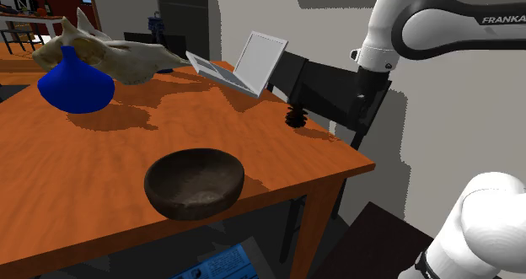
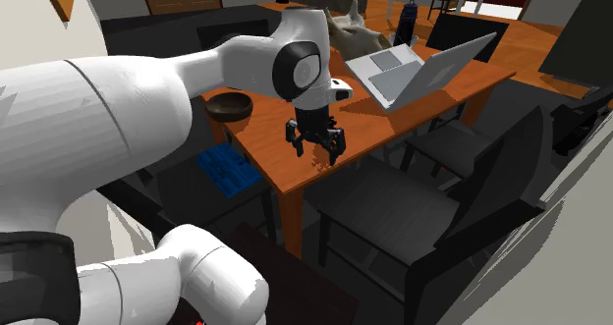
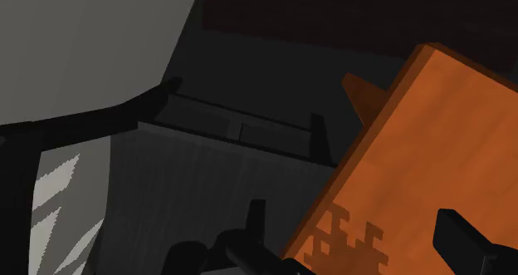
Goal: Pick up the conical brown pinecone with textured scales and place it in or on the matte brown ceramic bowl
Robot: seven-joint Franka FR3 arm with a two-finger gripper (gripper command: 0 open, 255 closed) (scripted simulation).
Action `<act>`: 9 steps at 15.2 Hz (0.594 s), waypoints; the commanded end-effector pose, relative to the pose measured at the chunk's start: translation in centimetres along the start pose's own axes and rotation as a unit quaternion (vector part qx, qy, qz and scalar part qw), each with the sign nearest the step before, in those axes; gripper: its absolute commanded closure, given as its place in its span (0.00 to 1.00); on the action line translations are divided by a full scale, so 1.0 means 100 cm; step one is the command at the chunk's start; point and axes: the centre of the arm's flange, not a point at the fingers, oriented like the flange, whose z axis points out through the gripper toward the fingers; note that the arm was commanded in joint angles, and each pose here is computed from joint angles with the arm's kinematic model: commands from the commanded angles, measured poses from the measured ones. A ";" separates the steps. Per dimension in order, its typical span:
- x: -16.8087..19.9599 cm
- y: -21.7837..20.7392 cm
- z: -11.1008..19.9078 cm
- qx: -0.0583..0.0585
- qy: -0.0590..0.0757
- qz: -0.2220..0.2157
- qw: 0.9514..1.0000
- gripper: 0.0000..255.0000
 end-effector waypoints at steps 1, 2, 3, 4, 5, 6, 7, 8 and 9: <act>0.000 0.000 0.000 0.000 0.000 0.000 1.000 0.00; 0.011 -0.001 -0.002 0.001 0.006 -0.010 1.000 0.00; 0.022 -0.003 -0.005 0.003 0.011 -0.020 1.000 0.00; 0.033 -0.005 -0.007 0.004 0.017 -0.030 0.999 0.00; 0.044 -0.007 -0.010 0.005 0.022 -0.040 0.999 0.00; 0.055 -0.009 -0.012 0.007 0.028 -0.050 0.998 0.00; 0.066 -0.012 -0.015 0.008 0.033 -0.060 0.998 0.00; 0.077 -0.015 -0.018 0.009 0.039 -0.070 0.997 0.00; 0.087 -0.018 -0.021 0.011 0.044 -0.080 0.996 0.00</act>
